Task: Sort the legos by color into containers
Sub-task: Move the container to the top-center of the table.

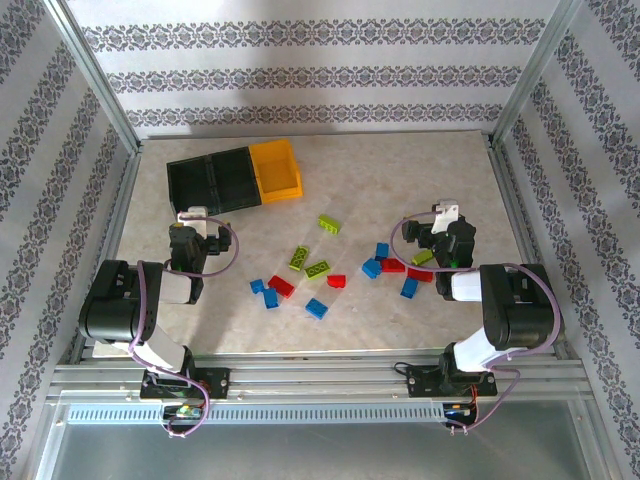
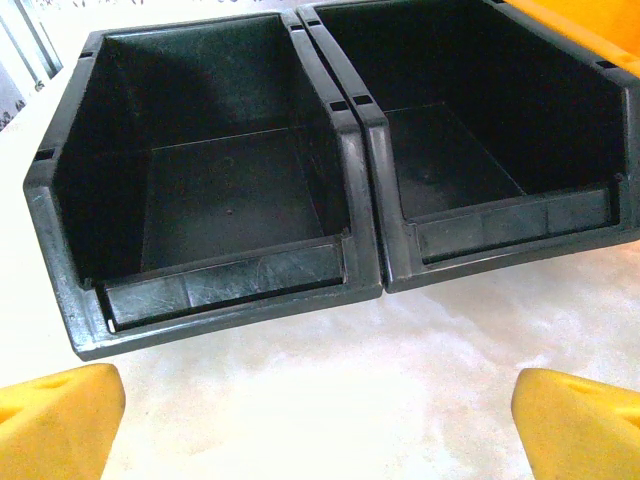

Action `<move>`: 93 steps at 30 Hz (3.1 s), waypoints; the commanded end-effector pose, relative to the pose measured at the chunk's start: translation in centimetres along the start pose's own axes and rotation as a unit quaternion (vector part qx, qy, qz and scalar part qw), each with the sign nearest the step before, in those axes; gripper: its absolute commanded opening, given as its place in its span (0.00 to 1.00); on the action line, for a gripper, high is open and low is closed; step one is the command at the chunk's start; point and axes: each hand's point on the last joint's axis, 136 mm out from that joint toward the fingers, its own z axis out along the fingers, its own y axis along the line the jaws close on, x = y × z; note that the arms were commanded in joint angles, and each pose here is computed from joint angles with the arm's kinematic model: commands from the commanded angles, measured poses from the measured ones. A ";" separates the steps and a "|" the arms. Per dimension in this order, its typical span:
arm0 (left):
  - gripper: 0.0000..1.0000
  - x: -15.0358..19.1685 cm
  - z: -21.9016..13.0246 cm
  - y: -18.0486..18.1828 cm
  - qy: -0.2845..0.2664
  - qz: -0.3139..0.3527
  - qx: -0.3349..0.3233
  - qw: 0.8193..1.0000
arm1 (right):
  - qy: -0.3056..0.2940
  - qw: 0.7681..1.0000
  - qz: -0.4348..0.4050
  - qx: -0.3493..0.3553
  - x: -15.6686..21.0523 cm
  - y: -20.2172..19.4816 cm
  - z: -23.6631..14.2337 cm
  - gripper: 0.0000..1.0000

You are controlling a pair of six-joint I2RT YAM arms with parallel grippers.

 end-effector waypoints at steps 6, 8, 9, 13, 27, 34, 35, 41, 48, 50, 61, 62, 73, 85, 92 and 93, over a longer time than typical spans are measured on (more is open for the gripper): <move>1.00 -0.8 0.3 -0.7 -0.009 0.007 0.012 1.000 | -0.011 1.000 0.001 -0.002 -0.7 0.0 0.0 0.98; 1.00 -0.8 0.3 -0.6 -0.010 0.007 0.010 1.000 | -0.010 1.000 0.001 -0.002 -0.6 0.0 0.0 0.98; 1.00 -0.8 0.2 -0.3 -0.012 0.004 0.004 1.000 | -0.011 1.000 0.001 -0.002 -0.7 0.0 0.0 0.98; 1.00 -1.0 -0.3 0.9 -0.029 -0.012 -0.031 0.999 | -0.012 1.000 0.001 -0.002 -0.7 0.0 0.0 0.99; 1.00 -5.1 -2.7 2.2 -0.025 -0.028 -0.061 0.997 | 0.024 0.999 0.020 0.042 -2.3 -1.3 -0.3 0.98; 1.00 -7.8 -2.2 3.2 0.036 -0.071 -0.097 0.992 | 0.053 0.993 0.048 0.096 -3.3 -2.5 -1.3 0.98; 1.00 -8.2 -2.0 3.3 0.048 -0.077 -0.103 0.990 | 0.055 0.992 0.052 0.104 -3.4 -2.7 -1.4 0.98; 1.00 -9.6 0.3 2.5 0.107 -0.124 -0.100 0.981 | 0.087 0.986 0.058 0.132 -3.1 -2.6 -1.9 0.98; 1.00 -8.4 4.8 0.4 0.194 -0.141 -0.069 0.968 | 0.098 0.981 0.061 0.159 -3.0 -2.7 -2.6 0.98; 1.00 -7.7 5.8 0.1 0.213 -0.143 -0.067 0.964 | 0.100 0.979 0.062 0.164 -3.1 -2.8 -2.8 0.98; 1.00 -5.6 10.2 0.2 0.261 -0.129 -0.090 0.952 | 0.158 0.964 0.079 0.200 -2.2 -3.5 -3.7 0.98; 0.99 -5.3 10.6 0.2 0.265 -0.126 -0.091 0.952 | 0.162 0.962 0.083 0.204 -2.0 -3.6 -3.8 0.98; 0.47 -3.1 12.0 -3.4 0.296 -0.107 -0.045 0.948 | 0.181 0.954 0.102 0.216 -1.5 -3.6 -4.3 0.98; 0.23 -1.3 10.2 -11.3 0.310 -0.134 -0.007 0.941 | 0.189 0.949 0.116 0.223 -1.8 -3.0 -5.4 0.98; 0.23 -1.0 8.0 -15.9 0.313 -0.145 0.012 0.939 | 0.209 0.942 0.125 0.232 -0.9 -2.9 -6.5 0.98; 0.23 -0.8 7.6 -16.7 0.313 -0.149 0.015 0.938 | 0.213 0.940 0.127 0.233 -0.8 -2.9 -6.7 0.98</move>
